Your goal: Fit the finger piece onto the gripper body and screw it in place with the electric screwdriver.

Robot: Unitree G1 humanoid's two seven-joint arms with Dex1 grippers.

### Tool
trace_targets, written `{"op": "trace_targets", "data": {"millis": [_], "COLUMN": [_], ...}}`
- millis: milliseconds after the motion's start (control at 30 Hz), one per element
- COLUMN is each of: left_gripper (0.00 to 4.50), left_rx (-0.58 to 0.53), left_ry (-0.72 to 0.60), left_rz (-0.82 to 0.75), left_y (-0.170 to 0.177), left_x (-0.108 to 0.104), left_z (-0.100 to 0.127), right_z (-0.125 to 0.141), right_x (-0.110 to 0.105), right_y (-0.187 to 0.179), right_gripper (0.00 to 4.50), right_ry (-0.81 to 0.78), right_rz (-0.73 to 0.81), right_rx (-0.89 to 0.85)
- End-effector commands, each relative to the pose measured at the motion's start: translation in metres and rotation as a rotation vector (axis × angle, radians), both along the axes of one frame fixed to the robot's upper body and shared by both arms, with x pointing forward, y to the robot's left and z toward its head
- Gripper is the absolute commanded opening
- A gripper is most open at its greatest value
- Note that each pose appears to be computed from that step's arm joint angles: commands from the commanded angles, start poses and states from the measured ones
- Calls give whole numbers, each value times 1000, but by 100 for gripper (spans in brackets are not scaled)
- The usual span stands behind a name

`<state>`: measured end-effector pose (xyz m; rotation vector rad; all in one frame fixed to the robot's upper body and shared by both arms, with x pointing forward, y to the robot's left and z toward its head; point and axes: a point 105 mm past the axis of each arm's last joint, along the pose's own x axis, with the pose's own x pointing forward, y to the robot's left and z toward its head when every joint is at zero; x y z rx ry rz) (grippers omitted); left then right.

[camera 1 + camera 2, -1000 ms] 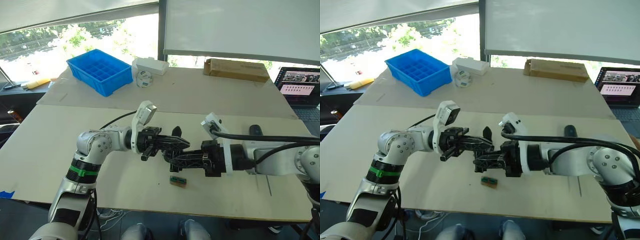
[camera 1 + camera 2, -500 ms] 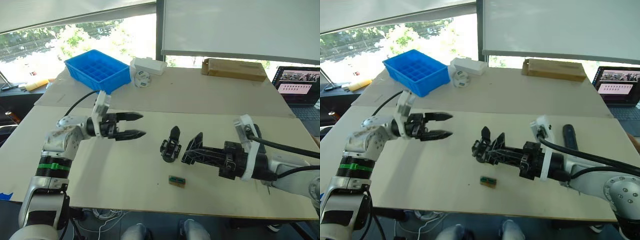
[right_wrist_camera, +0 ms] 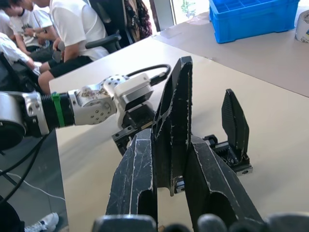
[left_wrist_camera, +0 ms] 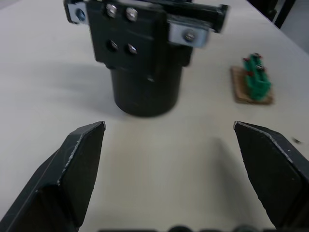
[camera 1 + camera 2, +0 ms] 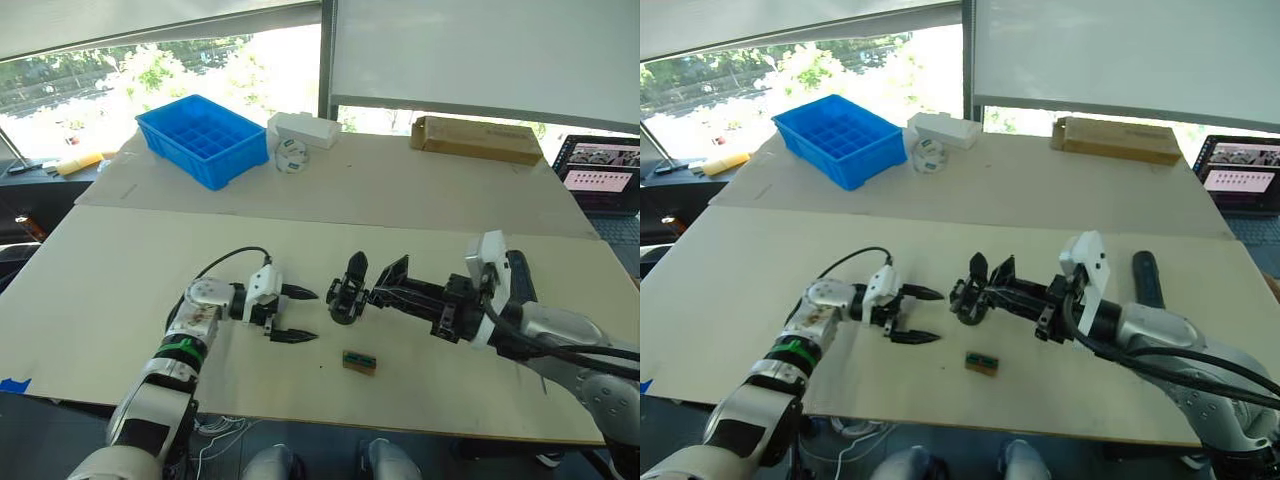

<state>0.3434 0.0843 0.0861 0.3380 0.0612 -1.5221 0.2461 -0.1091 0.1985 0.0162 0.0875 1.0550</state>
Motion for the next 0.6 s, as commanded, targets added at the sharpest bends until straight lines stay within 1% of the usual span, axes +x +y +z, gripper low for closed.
{"op": "trace_targets", "data": {"millis": [33,233,433,533,600], "left_gripper": [450,450,450,367,280], "left_rx": [-22,-20,-12,-11,-2], "left_ry": [-29,-6,-7,3,6], "left_rz": [34,-31,-22,-21,-29], "left_y": [-17,-40,-42,-43,-42], "left_x": [11,7,10,11,10], "left_z": [6,3,4,4,2], "right_z": [11,6,-1,-5,-7], "right_x": [-6,-10,-13,-14,-14], "right_y": [4,6,5,3,2], "right_gripper": [39,39,39,39,39], "right_ry": [-72,-67,-60,-54,-55], "right_rz": [31,35,23,19,20], "right_rx": [10,13,16,18,14]}}
